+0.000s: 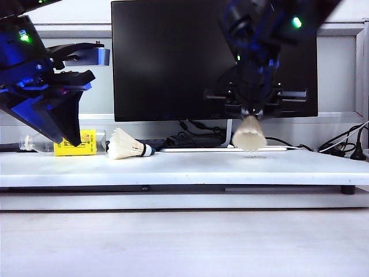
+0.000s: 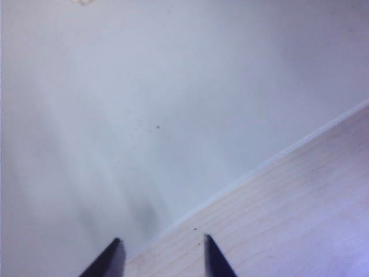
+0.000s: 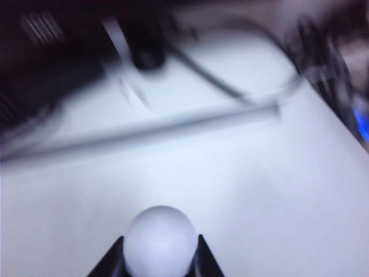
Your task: Stack the badminton balls on the table vertically.
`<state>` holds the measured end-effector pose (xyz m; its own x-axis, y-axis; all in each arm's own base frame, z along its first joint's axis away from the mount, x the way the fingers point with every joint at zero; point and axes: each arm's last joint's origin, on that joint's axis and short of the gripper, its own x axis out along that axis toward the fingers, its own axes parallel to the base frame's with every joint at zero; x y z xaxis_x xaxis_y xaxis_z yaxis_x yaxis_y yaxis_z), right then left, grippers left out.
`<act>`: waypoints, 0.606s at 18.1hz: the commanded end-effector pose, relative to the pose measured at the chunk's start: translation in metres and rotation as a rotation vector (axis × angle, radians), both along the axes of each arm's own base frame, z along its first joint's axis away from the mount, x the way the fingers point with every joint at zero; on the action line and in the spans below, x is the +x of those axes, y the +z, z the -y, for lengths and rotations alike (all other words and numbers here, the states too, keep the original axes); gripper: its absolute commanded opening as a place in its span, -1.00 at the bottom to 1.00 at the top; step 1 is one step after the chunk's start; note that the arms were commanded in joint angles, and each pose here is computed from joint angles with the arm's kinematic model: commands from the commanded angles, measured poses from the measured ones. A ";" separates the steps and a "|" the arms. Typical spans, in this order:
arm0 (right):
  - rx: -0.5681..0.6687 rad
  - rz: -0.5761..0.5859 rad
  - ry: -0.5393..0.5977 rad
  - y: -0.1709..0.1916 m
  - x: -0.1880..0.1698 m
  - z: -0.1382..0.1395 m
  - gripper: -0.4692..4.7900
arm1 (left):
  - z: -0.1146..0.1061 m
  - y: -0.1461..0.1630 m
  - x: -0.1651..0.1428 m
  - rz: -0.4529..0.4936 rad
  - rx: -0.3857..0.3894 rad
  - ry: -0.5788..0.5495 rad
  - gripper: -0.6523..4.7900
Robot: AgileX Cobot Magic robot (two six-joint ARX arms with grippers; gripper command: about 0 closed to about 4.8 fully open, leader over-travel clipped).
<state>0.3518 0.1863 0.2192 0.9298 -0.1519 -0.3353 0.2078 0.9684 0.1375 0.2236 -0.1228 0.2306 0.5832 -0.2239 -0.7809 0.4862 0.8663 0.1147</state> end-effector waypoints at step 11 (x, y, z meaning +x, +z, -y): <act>-0.089 0.176 0.149 -0.025 -0.005 -0.005 -0.43 | 0.004 0.009 0.007 0.106 -0.057 0.000 -0.07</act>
